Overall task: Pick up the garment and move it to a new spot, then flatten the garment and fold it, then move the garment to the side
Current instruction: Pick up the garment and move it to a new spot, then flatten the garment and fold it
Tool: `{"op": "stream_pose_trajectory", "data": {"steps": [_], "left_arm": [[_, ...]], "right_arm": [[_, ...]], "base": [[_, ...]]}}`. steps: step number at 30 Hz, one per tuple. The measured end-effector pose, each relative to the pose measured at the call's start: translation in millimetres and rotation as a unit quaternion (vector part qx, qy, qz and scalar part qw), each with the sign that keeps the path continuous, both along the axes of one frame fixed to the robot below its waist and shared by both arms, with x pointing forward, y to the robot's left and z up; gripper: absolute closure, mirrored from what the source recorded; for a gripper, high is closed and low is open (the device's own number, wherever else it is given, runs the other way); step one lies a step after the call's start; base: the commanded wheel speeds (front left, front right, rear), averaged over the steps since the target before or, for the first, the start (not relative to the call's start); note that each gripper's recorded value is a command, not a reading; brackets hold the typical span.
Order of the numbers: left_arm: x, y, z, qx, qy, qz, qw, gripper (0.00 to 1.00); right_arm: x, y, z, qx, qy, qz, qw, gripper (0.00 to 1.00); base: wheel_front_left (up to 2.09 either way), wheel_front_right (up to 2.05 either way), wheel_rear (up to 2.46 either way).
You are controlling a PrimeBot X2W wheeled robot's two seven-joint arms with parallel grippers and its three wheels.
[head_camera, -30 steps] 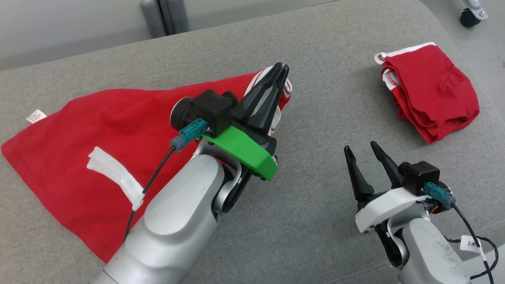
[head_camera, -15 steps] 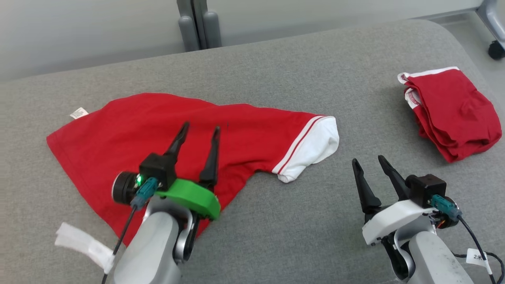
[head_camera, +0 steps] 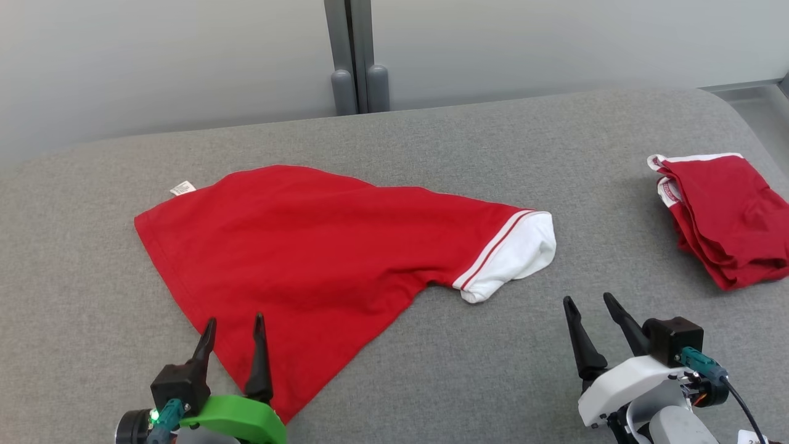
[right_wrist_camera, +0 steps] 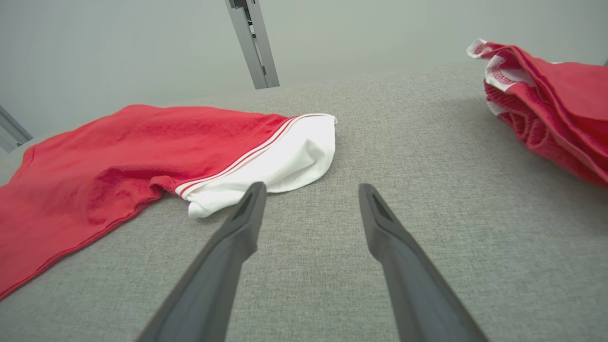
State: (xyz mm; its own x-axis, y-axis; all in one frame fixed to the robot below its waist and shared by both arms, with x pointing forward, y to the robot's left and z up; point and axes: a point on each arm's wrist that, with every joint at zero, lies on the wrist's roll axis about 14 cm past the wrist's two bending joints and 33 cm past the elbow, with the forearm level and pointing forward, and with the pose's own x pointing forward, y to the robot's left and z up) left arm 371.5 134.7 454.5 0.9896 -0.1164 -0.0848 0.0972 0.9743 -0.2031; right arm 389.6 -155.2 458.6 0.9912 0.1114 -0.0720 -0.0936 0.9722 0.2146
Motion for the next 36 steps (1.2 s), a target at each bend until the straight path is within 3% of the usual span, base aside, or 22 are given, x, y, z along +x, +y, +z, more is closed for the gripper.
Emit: {"op": "stream_pose_trajectory", "data": {"steps": [8,22,23,24,25,36], "left_arm": [[-13,2,-19,-0.011,0.032,0.008,0.999,0.00],[-51,-5,-105,-0.030,0.187,0.007,0.982,0.00],[-51,-5,-106,-0.033,0.190,0.008,0.981,0.49],[-50,-6,-107,-0.032,0.191,0.006,0.981,0.89],[-50,-7,-108,-0.033,0.193,0.004,0.981,1.00],[-26,18,-91,-0.008,0.161,0.041,0.986,1.00]], "right_arm": [[-1,3,-2,0.000,0.003,0.005,1.000,0.00],[5,0,-8,-0.007,0.011,0.003,1.000,0.00],[5,0,-8,-0.008,0.011,0.003,1.000,0.00],[5,1,-9,-0.008,0.011,0.003,1.000,0.00],[6,1,-9,-0.008,0.011,0.003,1.000,0.00],[11,4,-8,-0.011,0.010,0.009,1.000,0.00]], "base": [[0.00,0.00,0.00],[0.00,0.00,0.00],[0.00,0.00,0.00],[0.00,0.00,0.00],[0.00,0.00,0.00],[0.00,0.00,0.00]]}}
